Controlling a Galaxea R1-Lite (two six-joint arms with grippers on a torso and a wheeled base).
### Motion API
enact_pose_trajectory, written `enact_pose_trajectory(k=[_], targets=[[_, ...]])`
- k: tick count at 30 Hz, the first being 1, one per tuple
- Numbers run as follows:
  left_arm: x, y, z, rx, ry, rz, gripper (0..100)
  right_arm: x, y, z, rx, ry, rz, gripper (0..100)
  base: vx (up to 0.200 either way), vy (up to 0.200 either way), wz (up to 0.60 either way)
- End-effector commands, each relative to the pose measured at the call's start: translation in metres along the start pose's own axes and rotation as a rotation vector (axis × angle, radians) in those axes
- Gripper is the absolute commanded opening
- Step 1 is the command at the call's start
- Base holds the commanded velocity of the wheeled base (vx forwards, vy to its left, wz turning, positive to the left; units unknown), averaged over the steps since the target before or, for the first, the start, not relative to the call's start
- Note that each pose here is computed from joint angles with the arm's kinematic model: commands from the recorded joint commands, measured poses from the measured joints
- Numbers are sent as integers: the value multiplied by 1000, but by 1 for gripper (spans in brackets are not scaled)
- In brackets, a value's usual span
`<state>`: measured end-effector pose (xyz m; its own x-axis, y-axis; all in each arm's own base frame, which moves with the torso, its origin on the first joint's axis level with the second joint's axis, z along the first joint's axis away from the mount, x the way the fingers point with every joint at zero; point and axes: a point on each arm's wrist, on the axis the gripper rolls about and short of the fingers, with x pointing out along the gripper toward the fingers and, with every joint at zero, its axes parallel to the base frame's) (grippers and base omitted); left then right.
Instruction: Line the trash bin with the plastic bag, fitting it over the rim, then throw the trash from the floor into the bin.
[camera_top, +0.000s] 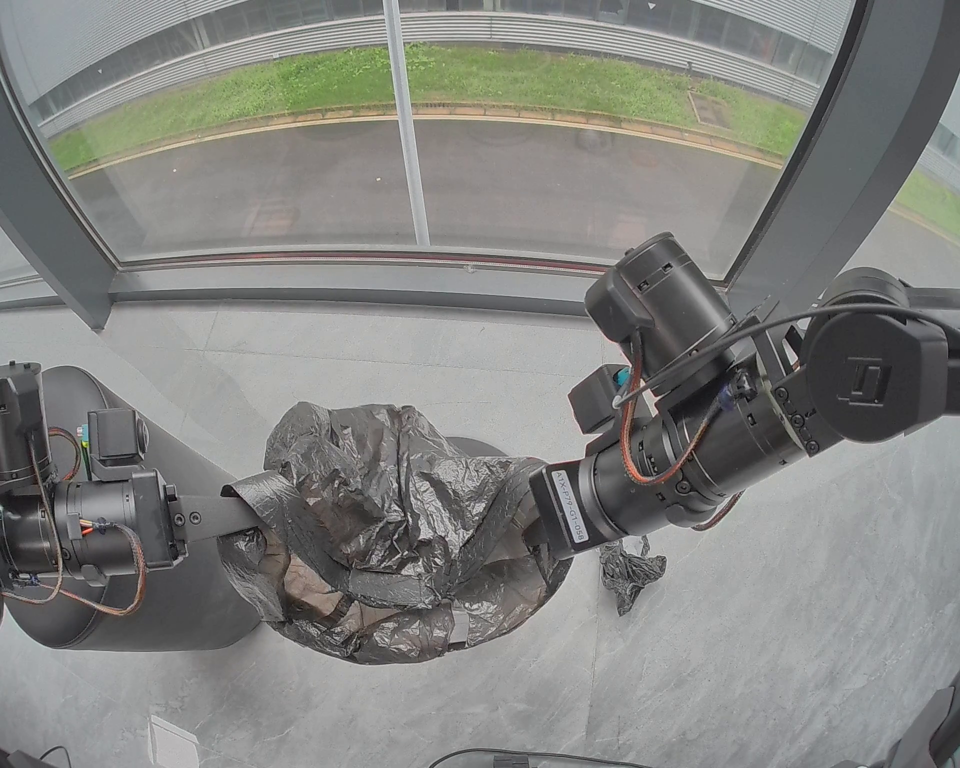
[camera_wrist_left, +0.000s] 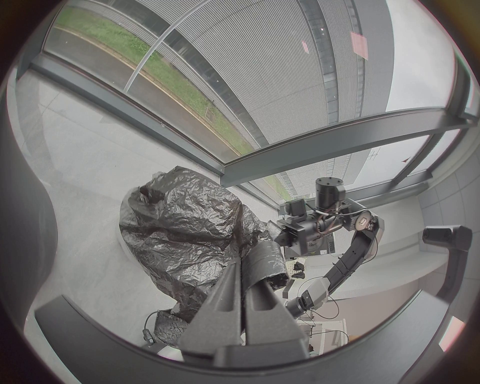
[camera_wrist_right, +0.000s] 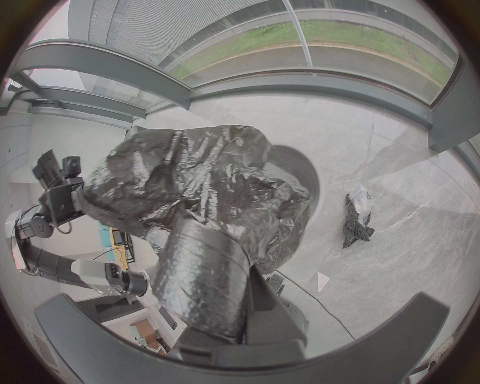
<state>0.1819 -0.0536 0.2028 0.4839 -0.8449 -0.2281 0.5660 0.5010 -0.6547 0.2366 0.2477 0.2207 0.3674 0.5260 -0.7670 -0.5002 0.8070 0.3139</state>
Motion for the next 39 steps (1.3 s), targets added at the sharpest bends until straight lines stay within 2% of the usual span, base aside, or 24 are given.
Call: enact_pose_trajectory(k=[1, 5, 9, 19, 33, 39], targets=[[10, 15, -2, -66, 33, 22, 0, -15, 3, 0, 0, 12, 36, 0, 0, 0, 0], [11, 14, -2, -117, 43, 6, 0, -25, 4, -1, 9, 72, 43, 0, 0, 0, 0], [12, 15, -4, -135, 65, -21, 0, -24, 4, -2, 11, 92, 42, 0, 0, 0, 0], [25, 34, -3, -181, 92, 4, 0, 13, 0, 3, 23, 143, 17, 0, 0, 0, 0], [45, 68, 3, -199, 76, 27, 0, 78, -26, 19, 50, 85, -6, 0, 0, 0, 0], [51, 85, 4, -207, 60, 42, 0, 91, -33, 22, 55, 62, -5, 0, 0, 0, 0]])
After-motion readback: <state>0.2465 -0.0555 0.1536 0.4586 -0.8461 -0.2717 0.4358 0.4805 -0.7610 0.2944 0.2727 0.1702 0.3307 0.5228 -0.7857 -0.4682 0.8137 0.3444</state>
